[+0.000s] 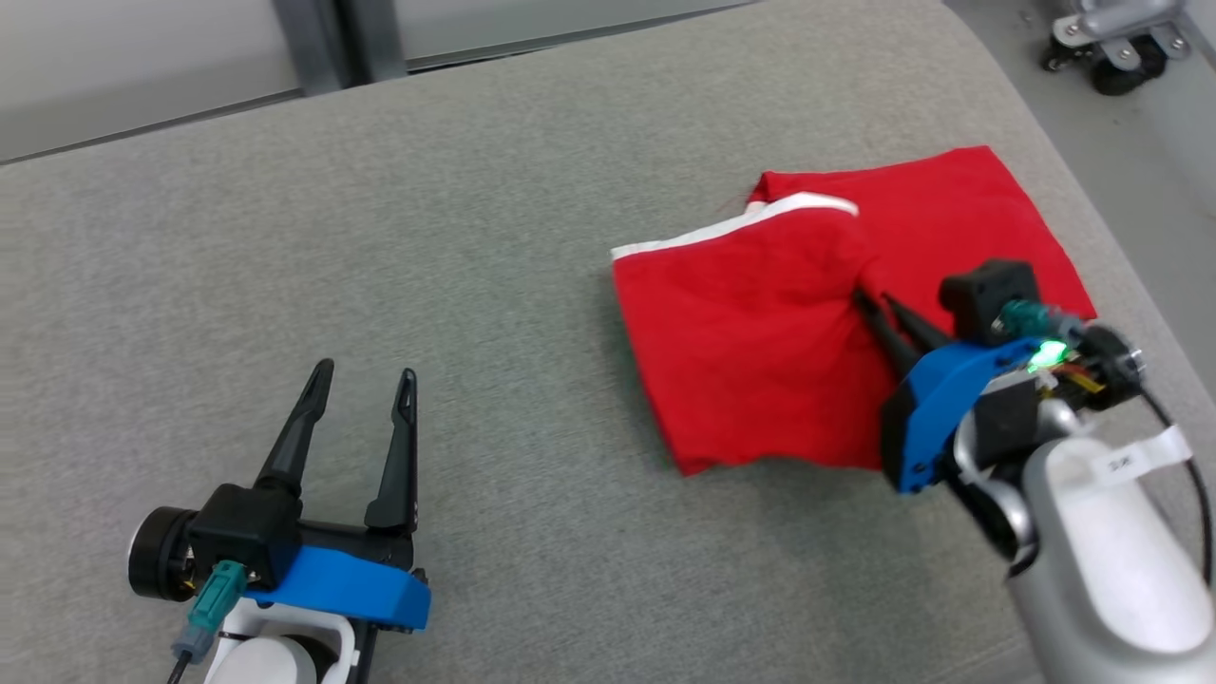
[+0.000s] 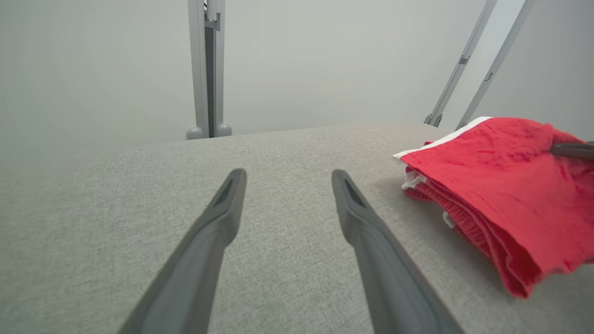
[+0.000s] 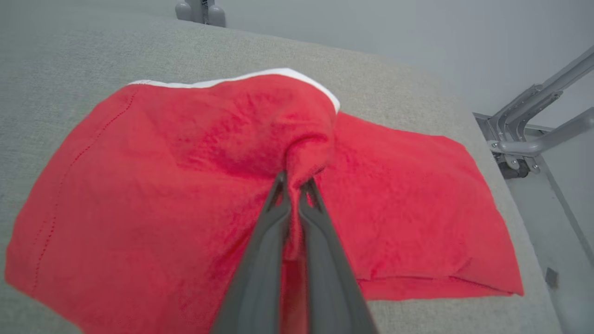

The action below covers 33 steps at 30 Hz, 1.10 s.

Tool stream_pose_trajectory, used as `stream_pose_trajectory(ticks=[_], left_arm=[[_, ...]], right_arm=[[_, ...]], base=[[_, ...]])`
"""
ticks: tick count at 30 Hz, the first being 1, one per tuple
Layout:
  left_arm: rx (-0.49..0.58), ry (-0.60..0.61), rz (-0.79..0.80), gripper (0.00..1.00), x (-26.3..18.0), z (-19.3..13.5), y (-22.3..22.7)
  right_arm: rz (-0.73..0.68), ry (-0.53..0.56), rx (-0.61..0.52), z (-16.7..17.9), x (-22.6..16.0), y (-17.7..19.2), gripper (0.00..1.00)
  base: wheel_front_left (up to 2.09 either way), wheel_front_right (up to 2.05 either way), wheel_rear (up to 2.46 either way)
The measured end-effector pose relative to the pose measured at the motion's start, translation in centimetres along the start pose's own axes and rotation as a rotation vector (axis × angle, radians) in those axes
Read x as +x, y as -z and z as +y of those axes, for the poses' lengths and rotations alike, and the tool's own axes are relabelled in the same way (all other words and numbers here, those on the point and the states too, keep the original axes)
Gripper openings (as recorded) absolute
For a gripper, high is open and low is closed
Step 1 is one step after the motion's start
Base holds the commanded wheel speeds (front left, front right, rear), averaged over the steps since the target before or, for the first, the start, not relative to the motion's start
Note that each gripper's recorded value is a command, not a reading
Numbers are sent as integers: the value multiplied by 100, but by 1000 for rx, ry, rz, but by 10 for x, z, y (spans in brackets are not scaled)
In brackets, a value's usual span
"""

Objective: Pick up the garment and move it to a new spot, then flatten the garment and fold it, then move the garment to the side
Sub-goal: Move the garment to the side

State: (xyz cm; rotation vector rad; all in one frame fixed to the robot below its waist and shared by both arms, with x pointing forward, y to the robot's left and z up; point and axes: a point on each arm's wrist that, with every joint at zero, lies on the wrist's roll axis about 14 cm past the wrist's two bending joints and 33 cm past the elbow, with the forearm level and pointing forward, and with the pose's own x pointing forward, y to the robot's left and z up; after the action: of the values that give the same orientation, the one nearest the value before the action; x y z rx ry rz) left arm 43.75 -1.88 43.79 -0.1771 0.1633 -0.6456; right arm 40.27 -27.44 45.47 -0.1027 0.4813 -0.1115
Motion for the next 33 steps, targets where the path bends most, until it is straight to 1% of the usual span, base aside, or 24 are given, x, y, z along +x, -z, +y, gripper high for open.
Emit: stream_pose_trajectory(ticks=[3,5,7,8,9,11,15,24,25,26,27,28,30,33], left_arm=[[3,-28,-4,100,-7,7,-3],[3,-51,-5,100,-12,12,-3],[2,-71,-3,100,-18,17,-2],[-1,-89,2,100,-23,21,0],[-5,-96,5,100,-25,22,1],[-6,-111,9,100,-29,26,2],[-7,-137,13,100,-34,34,4],[-4,-160,33,100,-40,42,10],[-4,-159,35,100,-41,42,10],[-3,-159,35,100,-41,42,10],[-2,-158,36,100,-41,42,10],[-1,-157,37,100,-41,41,10],[3,-157,37,100,-41,41,9],[5,-151,36,100,-40,38,8]], right_arm=[[20,20,-91,-18,7,-11,0],[46,38,-130,-32,10,-15,0],[89,72,-208,-52,11,-16,0],[117,111,-233,-73,13,-19,0],[130,124,-241,-80,15,-20,0],[149,145,-246,-92,19,-21,0],[178,178,-220,-108,28,-20,0],[204,228,-173,-121,43,-9,0],[213,231,-165,-121,44,-5,28],[218,231,-153,-119,45,-1,46],[221,233,-144,-118,45,3,94],[225,240,-136,-119,44,6,100],[237,258,-128,-123,41,12,100],[217,281,-131,-129,37,11,100]], base=[[0,0,0],[0,0,0],[0,0,0],[0,0,0],[0,0,0],[0,0,0],[0,0,0],[0,0,0],[0,0,0],[0,0,0],[0,0,0],[0,0,0],[0,0,0],[0,0,0]])
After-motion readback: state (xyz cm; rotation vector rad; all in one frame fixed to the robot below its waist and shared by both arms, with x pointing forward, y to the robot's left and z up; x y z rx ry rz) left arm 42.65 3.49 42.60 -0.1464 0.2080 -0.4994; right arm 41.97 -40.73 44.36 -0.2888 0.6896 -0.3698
